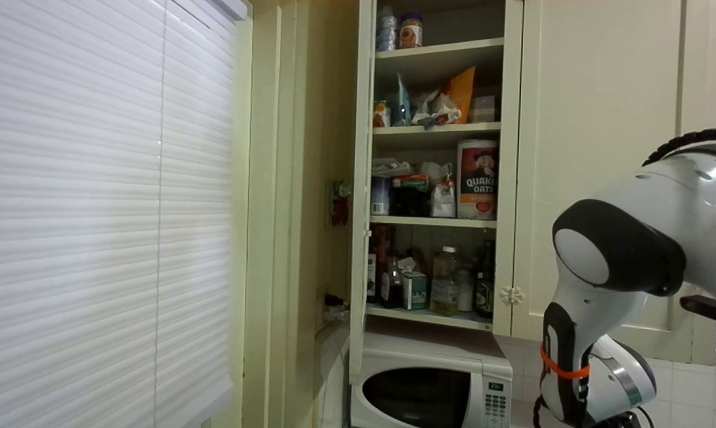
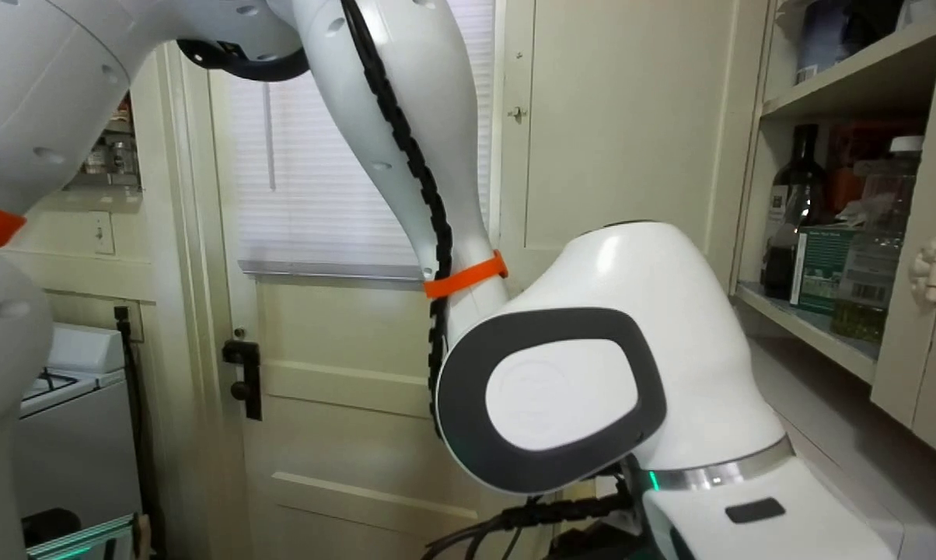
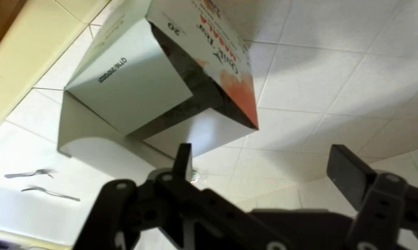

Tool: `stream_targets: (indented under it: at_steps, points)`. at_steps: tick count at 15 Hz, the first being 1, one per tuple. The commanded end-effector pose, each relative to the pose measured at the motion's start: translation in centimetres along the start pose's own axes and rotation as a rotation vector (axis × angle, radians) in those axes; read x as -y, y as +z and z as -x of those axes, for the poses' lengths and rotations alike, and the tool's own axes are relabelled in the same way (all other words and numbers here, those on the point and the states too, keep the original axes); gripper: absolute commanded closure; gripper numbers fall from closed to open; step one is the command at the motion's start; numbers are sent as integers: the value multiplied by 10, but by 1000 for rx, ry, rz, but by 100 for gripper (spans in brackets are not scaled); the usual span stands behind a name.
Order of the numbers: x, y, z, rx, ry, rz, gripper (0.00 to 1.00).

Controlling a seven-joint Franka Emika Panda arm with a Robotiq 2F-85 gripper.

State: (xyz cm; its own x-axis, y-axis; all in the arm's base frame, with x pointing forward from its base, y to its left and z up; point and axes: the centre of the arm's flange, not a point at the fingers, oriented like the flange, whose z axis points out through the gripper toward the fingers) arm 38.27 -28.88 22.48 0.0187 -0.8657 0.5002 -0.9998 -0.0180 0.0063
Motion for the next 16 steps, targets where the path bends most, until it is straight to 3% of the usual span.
stream_targets:
  at_steps: [1,8,16]
  points:
    - [-6,-35,10,75,-101,-88,0]
    - [-31,-45,4,159,-107,60,0]
    - [-41,-39,4,222,-181,133,0]
